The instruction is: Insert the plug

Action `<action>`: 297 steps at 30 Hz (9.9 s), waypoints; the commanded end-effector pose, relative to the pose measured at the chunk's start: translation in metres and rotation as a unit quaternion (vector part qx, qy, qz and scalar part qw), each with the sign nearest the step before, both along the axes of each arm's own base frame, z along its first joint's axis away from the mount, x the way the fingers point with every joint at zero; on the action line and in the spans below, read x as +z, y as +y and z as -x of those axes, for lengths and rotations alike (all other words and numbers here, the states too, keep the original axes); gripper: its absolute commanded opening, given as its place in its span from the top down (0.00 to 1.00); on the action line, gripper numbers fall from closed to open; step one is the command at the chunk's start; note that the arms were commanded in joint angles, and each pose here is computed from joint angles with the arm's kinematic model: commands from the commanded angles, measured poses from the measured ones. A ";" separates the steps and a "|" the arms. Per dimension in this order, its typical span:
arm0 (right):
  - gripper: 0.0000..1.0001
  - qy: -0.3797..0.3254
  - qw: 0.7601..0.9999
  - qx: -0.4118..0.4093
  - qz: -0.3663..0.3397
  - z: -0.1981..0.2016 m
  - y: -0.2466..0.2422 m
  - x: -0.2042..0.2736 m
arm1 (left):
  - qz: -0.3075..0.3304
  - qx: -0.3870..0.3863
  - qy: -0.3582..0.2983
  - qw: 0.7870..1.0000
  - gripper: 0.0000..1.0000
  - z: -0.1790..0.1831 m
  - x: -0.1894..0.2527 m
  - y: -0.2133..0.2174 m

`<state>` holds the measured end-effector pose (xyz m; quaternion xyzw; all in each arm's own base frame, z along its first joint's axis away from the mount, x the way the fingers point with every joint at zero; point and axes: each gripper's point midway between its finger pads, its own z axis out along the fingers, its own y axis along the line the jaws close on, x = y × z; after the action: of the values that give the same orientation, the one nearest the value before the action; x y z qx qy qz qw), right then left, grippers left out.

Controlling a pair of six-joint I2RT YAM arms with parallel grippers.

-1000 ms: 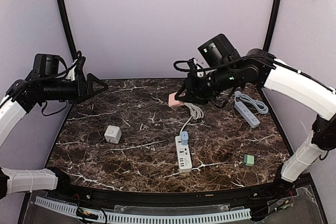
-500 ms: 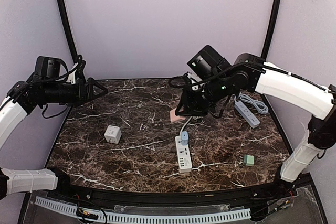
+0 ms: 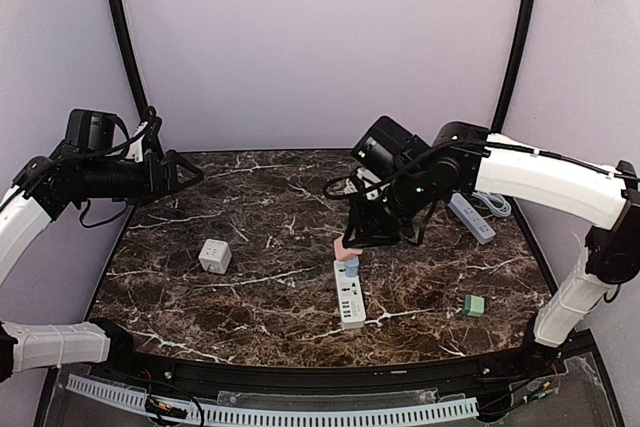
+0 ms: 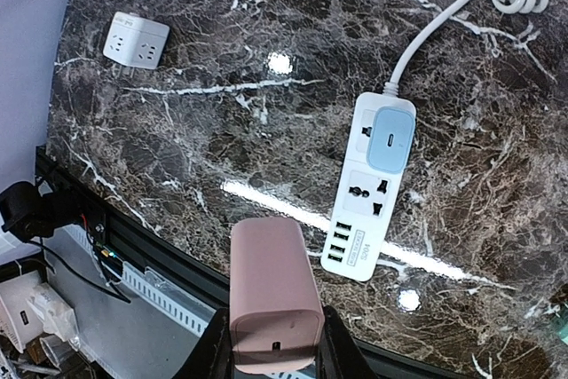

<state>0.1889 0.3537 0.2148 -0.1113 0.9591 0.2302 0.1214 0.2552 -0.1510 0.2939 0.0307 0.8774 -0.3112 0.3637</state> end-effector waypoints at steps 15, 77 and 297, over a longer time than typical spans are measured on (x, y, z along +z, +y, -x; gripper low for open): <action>1.00 0.060 0.991 0.051 0.106 0.020 -0.016 -0.068 | -0.019 0.009 0.010 1.000 0.01 0.006 -0.010 0.008; 1.00 0.061 0.975 0.021 0.215 -0.018 -0.026 -0.112 | -0.032 0.015 0.019 0.999 0.00 0.004 -0.021 0.012; 0.16 0.053 0.957 -0.209 0.195 -0.301 -0.330 -0.174 | 0.019 0.098 0.051 0.994 0.00 -0.078 0.005 -0.006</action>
<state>0.5015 0.0215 0.0490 0.0900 0.9897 0.0069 0.1112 0.3355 -0.1600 0.2973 -0.0896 0.8834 -0.3017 0.3473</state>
